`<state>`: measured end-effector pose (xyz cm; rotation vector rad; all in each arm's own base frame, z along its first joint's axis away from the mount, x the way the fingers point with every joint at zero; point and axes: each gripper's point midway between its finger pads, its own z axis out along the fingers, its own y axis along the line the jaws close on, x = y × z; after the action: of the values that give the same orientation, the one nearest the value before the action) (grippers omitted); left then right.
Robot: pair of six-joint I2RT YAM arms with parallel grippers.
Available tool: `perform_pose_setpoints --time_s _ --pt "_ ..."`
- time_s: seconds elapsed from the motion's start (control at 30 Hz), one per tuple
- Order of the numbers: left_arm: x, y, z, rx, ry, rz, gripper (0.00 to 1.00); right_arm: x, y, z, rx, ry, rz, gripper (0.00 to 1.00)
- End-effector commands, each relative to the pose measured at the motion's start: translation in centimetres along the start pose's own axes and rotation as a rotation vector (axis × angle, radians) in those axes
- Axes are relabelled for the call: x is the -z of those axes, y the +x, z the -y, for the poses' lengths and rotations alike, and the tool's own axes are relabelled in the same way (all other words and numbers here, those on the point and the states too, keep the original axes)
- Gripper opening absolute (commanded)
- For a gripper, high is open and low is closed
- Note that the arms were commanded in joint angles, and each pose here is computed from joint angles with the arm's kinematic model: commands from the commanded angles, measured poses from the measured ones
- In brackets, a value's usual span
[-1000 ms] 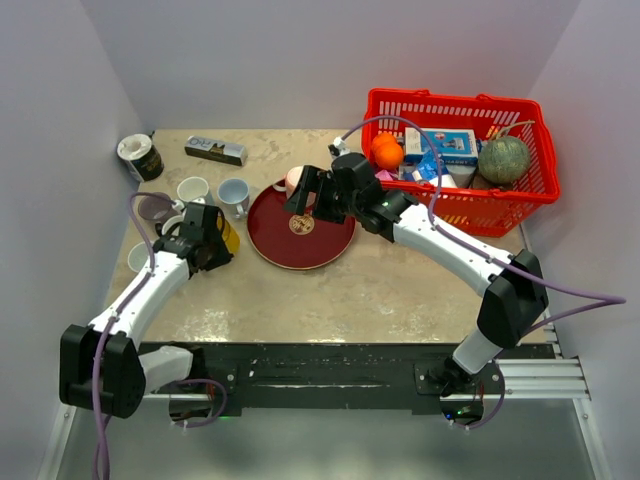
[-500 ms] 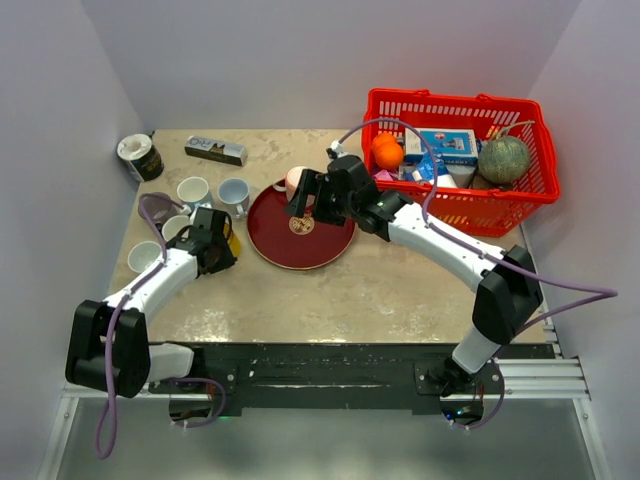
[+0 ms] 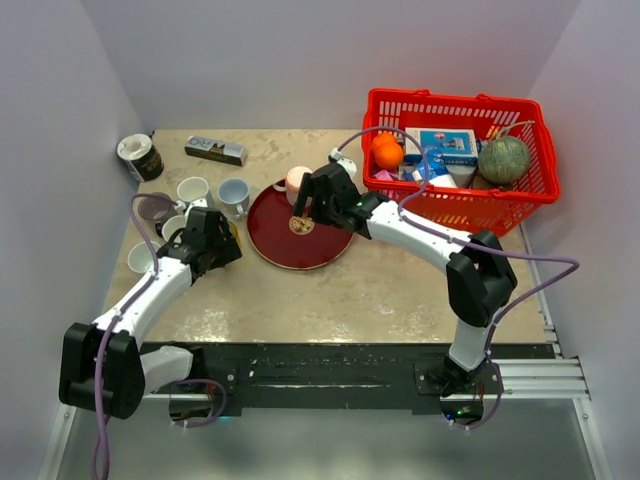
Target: Turn the mug right side up
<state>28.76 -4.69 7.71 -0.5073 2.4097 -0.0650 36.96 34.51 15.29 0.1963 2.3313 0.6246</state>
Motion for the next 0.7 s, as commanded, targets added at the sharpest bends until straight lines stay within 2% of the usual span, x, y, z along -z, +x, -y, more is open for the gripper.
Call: perform_pose_setpoints --time_s 0.0,0.13,0.3,0.53,0.67 --pt "2.9 -3.3 1.9 -0.005 0.093 0.105 0.7 0.7 -4.1 -3.6 -0.097 -0.008 0.201 0.86" --pt "5.4 -4.4 3.2 0.001 0.18 0.133 0.72 -0.3 -4.6 -5.1 -0.149 0.014 0.262 0.86" --pt "8.5 -6.0 4.4 0.001 0.268 0.188 0.74 -2.7 -4.7 -4.9 -0.261 0.083 0.293 0.85" --pt "10.6 -7.3 6.1 0.046 0.36 0.217 0.75 -4.0 -6.1 -6.9 -0.398 0.074 0.409 0.84" --pt "11.8 -8.2 6.2 0.04 0.374 0.246 0.75 -6.6 -5.7 -7.3 -0.473 0.078 0.438 0.83"
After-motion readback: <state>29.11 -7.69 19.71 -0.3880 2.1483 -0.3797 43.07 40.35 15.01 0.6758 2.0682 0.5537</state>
